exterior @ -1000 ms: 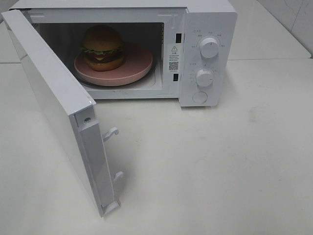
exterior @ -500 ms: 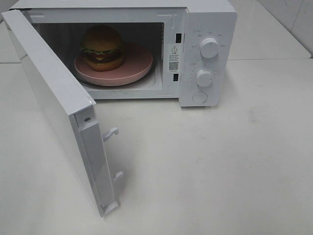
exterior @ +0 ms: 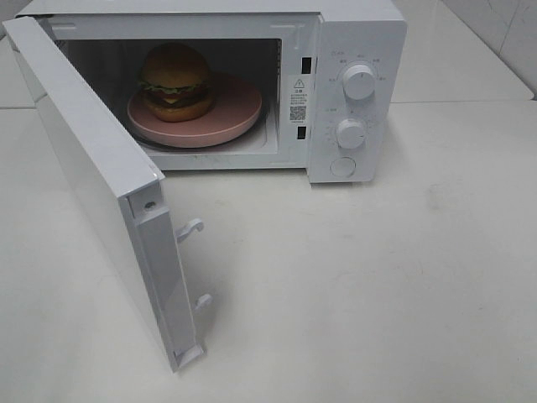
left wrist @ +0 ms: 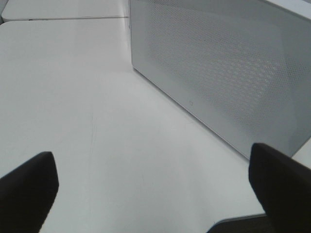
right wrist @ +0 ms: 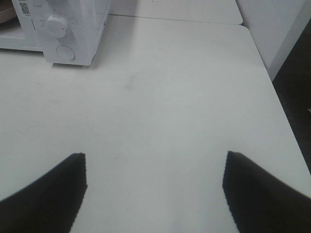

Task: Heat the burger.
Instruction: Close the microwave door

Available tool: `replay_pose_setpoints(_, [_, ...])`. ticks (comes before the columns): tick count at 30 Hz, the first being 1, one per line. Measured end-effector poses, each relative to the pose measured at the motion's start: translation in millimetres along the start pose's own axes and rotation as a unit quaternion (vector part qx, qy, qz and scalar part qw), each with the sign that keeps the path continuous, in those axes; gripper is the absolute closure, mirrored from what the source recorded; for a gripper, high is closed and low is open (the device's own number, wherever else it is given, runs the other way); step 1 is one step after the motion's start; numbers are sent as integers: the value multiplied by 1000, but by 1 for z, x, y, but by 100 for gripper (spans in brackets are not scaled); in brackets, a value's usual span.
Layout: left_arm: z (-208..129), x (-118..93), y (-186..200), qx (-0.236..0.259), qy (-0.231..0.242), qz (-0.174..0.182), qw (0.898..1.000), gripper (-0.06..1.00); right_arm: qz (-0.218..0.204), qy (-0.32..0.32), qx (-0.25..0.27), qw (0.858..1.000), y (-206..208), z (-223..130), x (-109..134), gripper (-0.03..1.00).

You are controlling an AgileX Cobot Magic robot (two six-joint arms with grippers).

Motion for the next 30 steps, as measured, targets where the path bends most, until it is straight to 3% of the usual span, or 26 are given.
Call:
replay_pose_setpoints(14, [0,-2,0,0,3,-6,1000,-4,0,0,0,1000,0,0,0,22])
replay_pose_setpoints(20, [11,-3,3,-30,3,-8,1000,-3,0,0,0,1000,0,0,0,22])
replay_pose_setpoints(24, [23,-3,-5,-36,6,-6,999,1,0,0,0,1000,0,0,0,22])
replay_pose_setpoints(26, [33,-2,-13,-38,10,-4,999,12,0,0,0,1000,0,0,0,22])
replay_pose_setpoints(28, [36,-2,-17,-36,12,-2,999,15,0,0,0,1000,0,0,0,22])
replay_pose_setpoints(29, [42,-1,-24,-34,14,0,999,23,0,0,0,1000,0,0,0,22])
replay_pose_setpoints(30, [42,-1,-24,-34,14,0,999,23,0,0,0,1000,0,0,0,22])
Point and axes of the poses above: a point on each arm's last joint axis where the gripper is mounted, y pointing back along that axis away from the gripper, x along the wrist's bending axis when the last joint is at zero, z = x × y, the point moved 4 cm from there along -y, pointing out along that axis toward the gripper, and after that the axes turned 8 degrees about y, right-handed, at the moved point
